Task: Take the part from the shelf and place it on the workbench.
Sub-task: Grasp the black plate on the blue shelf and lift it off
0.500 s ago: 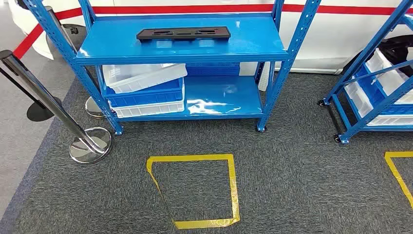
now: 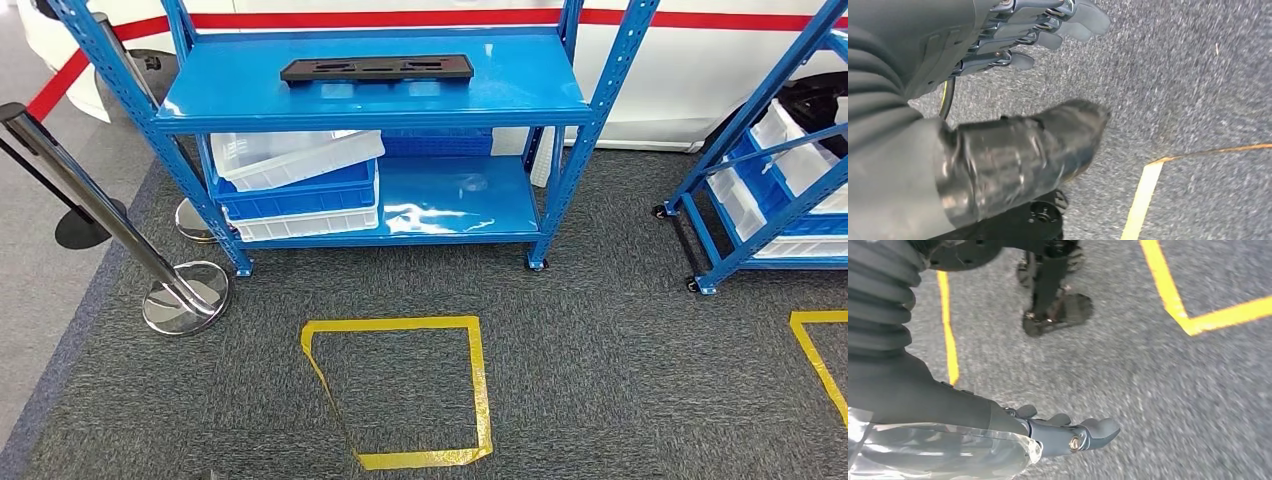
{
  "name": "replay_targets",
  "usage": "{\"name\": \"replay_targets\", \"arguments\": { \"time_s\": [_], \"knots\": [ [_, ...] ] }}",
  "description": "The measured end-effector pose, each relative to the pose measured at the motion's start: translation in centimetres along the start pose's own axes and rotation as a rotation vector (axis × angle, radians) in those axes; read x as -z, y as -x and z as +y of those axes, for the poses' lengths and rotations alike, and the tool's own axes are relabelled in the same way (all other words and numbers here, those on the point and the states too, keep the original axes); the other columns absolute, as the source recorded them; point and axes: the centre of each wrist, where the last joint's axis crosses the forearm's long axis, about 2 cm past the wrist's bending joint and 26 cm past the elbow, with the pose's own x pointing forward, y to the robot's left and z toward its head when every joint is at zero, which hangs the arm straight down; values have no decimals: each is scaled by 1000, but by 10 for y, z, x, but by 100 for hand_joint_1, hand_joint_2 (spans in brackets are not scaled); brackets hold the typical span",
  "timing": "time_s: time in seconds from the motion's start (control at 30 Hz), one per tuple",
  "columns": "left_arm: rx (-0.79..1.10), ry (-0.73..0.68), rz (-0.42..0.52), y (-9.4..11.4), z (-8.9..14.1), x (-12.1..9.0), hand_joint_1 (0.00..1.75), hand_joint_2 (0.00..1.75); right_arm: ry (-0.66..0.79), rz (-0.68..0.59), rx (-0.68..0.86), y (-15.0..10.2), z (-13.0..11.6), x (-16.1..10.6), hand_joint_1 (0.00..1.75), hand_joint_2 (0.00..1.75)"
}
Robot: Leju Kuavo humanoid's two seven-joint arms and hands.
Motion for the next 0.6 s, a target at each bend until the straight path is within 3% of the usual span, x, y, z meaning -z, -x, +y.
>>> {"name": "replay_targets", "arguments": {
  "time_s": [0.07,0.13,0.6],
  "knots": [
    [-10,-13,-8,-2,-1,1,0,0,15,-28,11,-5,-2,2,0,87],
    [-17,-25,-16,-4,-2,2,0,0,28,-70,19,-11,-4,4,0,0],
    [17,-42,-66,-15,-3,6,0,0,36,-441,-125,-108,10,15,0,0]
  ]
}}
